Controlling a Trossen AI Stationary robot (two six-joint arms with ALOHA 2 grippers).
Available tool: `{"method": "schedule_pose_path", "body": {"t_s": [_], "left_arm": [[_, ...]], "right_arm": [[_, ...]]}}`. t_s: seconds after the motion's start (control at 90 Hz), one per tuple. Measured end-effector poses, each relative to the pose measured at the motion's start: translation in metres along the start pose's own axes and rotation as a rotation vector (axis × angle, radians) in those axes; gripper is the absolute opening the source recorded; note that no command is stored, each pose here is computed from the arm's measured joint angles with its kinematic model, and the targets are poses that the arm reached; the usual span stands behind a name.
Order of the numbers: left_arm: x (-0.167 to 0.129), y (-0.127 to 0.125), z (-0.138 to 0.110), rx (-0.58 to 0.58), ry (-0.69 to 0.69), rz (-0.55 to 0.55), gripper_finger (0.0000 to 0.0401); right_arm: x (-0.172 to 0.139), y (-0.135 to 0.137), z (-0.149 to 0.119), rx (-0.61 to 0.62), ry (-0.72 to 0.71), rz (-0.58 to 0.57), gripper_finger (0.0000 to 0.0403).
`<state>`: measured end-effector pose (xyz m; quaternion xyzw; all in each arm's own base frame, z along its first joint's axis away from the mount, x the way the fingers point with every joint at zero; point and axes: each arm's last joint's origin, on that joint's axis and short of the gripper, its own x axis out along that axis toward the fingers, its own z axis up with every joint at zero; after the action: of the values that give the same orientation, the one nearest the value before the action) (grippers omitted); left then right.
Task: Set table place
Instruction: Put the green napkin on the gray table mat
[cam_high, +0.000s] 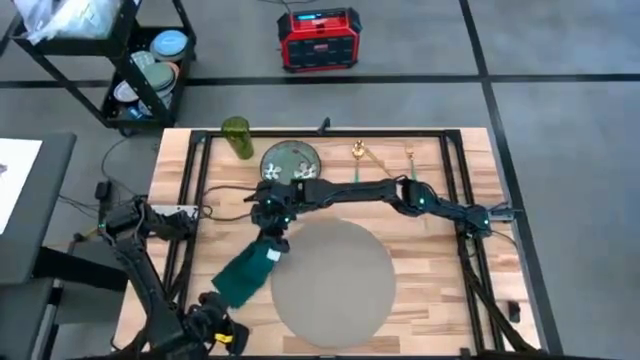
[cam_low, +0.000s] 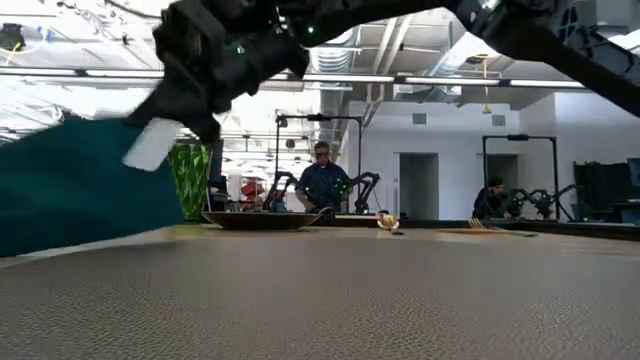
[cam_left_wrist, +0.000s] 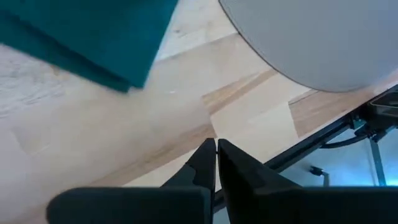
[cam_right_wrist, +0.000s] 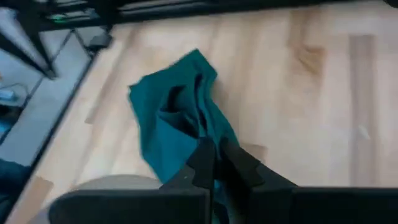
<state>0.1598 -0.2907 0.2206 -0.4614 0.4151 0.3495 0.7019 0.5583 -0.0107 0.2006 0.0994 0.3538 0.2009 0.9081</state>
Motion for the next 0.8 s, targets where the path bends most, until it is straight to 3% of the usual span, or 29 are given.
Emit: {"method": "schedule_pose_path", "body": {"t_s": [0.122,0.4,0.567,0.678,0.8], "left_arm": [[0.005,-0.004,0.006,-0.021,-0.014,0.006,0.0],[0.024,-0.013,0.017,-0.066,-0.075,0.053,0.0],[0.054,-0.021,0.011,-0.108,-0.085,0.064,0.0],[0.074,-0.025,0.009,-0.114,-0.095,0.079,0.0],[0.072,-0.03,0.018,-0.127,-0.111,0.091,0.0]], "right_arm": [[-0.004,-0.01,0.002,-0.001,-0.032,-0.018,0.0024],[-0.014,-0.027,0.005,0.055,-0.065,-0.033,0.0125],[-0.028,-0.049,0.003,0.2,-0.07,-0.04,0.018],[-0.039,-0.065,-0.003,0.276,-0.033,-0.006,0.0196],[-0.055,-0.078,-0.009,0.349,0.011,0.04,0.0194]]}}
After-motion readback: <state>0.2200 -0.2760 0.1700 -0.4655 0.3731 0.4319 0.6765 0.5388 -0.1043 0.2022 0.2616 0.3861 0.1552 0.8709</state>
